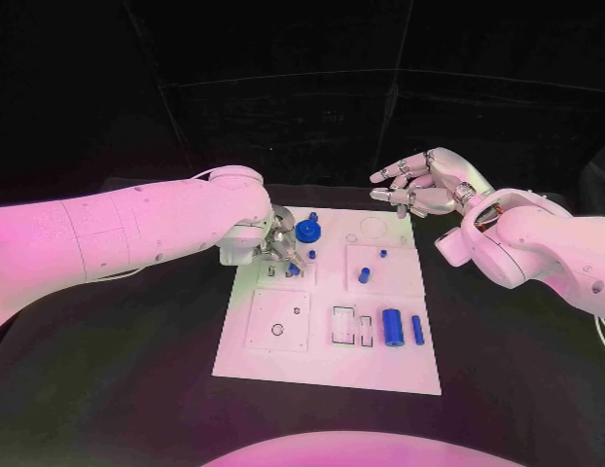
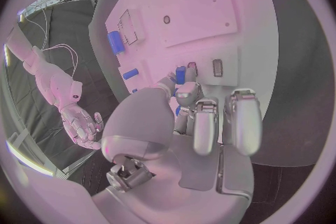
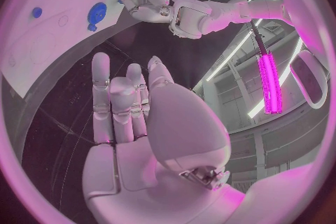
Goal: Assemble the parts on the task board
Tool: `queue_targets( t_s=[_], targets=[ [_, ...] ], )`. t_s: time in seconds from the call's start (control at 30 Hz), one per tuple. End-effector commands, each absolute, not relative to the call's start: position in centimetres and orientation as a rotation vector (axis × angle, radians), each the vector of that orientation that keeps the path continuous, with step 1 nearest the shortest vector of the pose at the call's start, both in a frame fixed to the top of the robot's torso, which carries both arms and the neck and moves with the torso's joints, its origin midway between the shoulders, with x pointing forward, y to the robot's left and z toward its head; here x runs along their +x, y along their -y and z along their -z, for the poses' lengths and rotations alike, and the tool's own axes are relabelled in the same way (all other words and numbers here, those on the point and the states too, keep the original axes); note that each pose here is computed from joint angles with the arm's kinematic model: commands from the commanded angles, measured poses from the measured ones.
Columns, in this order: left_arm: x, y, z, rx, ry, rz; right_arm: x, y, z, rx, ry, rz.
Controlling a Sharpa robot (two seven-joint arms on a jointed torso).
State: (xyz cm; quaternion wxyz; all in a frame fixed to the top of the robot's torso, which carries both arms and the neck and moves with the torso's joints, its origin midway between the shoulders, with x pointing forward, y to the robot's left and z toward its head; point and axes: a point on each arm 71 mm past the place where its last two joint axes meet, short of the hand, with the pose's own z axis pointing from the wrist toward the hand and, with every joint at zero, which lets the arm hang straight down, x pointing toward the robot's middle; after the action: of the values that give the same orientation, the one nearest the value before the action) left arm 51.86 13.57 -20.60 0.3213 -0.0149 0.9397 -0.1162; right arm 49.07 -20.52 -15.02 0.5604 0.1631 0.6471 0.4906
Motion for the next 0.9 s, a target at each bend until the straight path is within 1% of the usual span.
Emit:
queue_targets(
  t_s=[0.03, 0.23, 0.37, 0.63, 0.77, 0.9],
  targets=[
    [51.9, -13.7, 20.2, -0.098, -2.393, 0.359, 49.1, 20.5, 15.0, 0.384, -1.539, -1.161],
    [51.2, -14.1, 19.9, -0.169, -2.312, 0.410, 49.2, 20.6, 15.1, 0.388, -1.549, -1.154],
    [50.7, -14.5, 20.0, -0.214, -2.271, 0.434, 49.2, 20.7, 15.1, 0.390, -1.550, -1.150],
    [50.1, -15.5, 21.1, -0.267, -2.237, 0.433, 49.2, 20.9, 15.1, 0.394, -1.546, -1.144],
    [49.8, -15.8, 22.0, -0.268, -2.235, 0.418, 49.2, 21.0, 15.1, 0.394, -1.546, -1.143],
    [49.6, -16.0, 22.4, -0.252, -2.231, 0.401, 49.2, 21.0, 15.1, 0.395, -1.546, -1.142]
  ],
)
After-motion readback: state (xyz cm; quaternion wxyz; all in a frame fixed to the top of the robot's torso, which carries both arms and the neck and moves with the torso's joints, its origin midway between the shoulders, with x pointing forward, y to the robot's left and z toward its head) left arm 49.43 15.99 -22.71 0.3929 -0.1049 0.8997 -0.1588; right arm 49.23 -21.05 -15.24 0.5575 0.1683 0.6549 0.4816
